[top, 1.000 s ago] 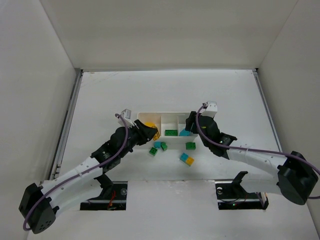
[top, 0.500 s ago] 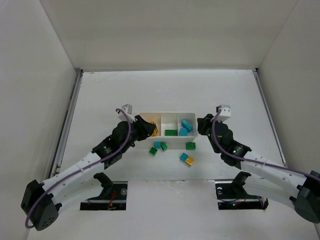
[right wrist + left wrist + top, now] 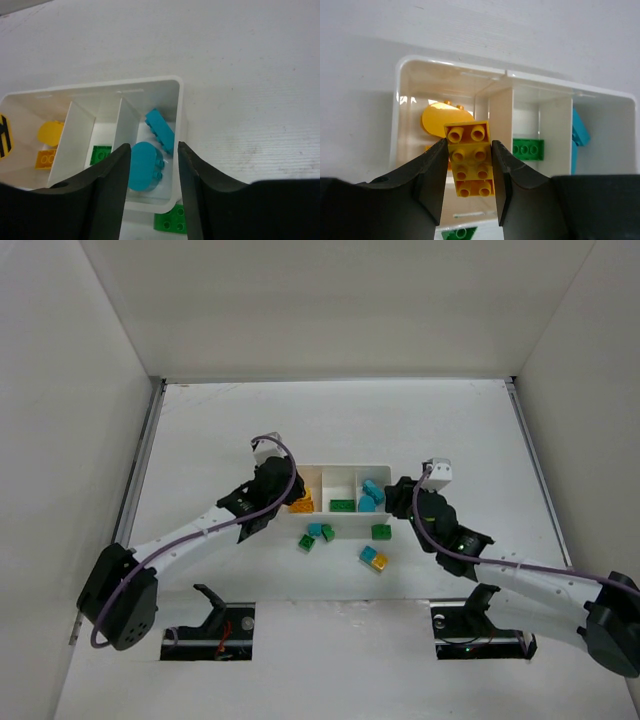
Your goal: Sort the legos into containers by color
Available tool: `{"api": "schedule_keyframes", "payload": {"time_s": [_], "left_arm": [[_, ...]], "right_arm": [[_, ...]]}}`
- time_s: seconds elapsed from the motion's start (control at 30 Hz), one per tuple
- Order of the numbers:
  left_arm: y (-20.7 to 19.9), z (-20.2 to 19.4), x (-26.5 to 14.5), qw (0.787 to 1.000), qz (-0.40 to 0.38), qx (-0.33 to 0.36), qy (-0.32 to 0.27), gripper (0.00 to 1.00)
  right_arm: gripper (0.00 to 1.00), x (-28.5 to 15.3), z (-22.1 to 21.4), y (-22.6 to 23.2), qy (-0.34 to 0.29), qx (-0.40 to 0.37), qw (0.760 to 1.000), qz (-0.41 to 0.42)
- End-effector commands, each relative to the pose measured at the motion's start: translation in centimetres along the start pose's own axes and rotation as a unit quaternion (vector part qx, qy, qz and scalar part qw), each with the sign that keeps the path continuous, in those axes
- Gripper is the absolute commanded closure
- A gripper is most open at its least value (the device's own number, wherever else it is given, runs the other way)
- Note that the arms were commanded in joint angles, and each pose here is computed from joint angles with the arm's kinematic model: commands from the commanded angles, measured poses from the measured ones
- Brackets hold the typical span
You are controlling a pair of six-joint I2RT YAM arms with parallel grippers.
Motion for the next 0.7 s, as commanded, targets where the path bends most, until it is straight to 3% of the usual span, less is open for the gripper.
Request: {"api": "schedule_keyframes", "payload": {"time_s": [0.0, 0.13, 0.27, 0.43, 0.53, 0.67], "left_arm": [[-0.1, 2.9, 1.0, 0.999, 0.019, 0.018, -0.037, 0.81], [0.4, 2.6, 2.4, 0.999, 0.034, 0.019, -0.028, 0.73], [0.2, 2.8, 2.7, 0.999, 0.033, 0.022, -0.027, 0.6], [0.0, 3.3, 2.1, 0.999, 0.026, 0.021, -0.036, 0.5], [-0.2, 3.6, 1.3, 0.999, 0.016, 0.018, -0.045, 0.49], [-0.7, 3.6, -0.9, 0.998, -0.013, 0.01, -0.063, 0.55]], "right_arm": [[0.49, -0.1, 2.0, 1.6, -0.043, 0.017, 0.999, 0.021], [0.48, -1.1, 2.2, 2.6, -0.042, 0.015, 0.998, 0.048], [0.57, -2.3, 1.7, 4.2, -0.029, 0.01, 0.995, 0.092], [0.64, -5.0, -1.1, 7.3, 0.033, -0.016, 0.984, 0.176], [0.61, -6.3, -4.2, 9.0, 0.087, -0.05, 0.971, 0.218], [0.47, -6.5, -8.6, 10.5, 0.143, -0.093, 0.96, 0.223]]}}
Point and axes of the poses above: each gripper's point midway between its finger pads, its own x axis out along the fingers, its own y axis along the line the jaws close on, z = x × y, the point moved 5 cm from there along -x, back along the fingers, and after that the axes turned 8 degrees about x, right-handed, at the moved point
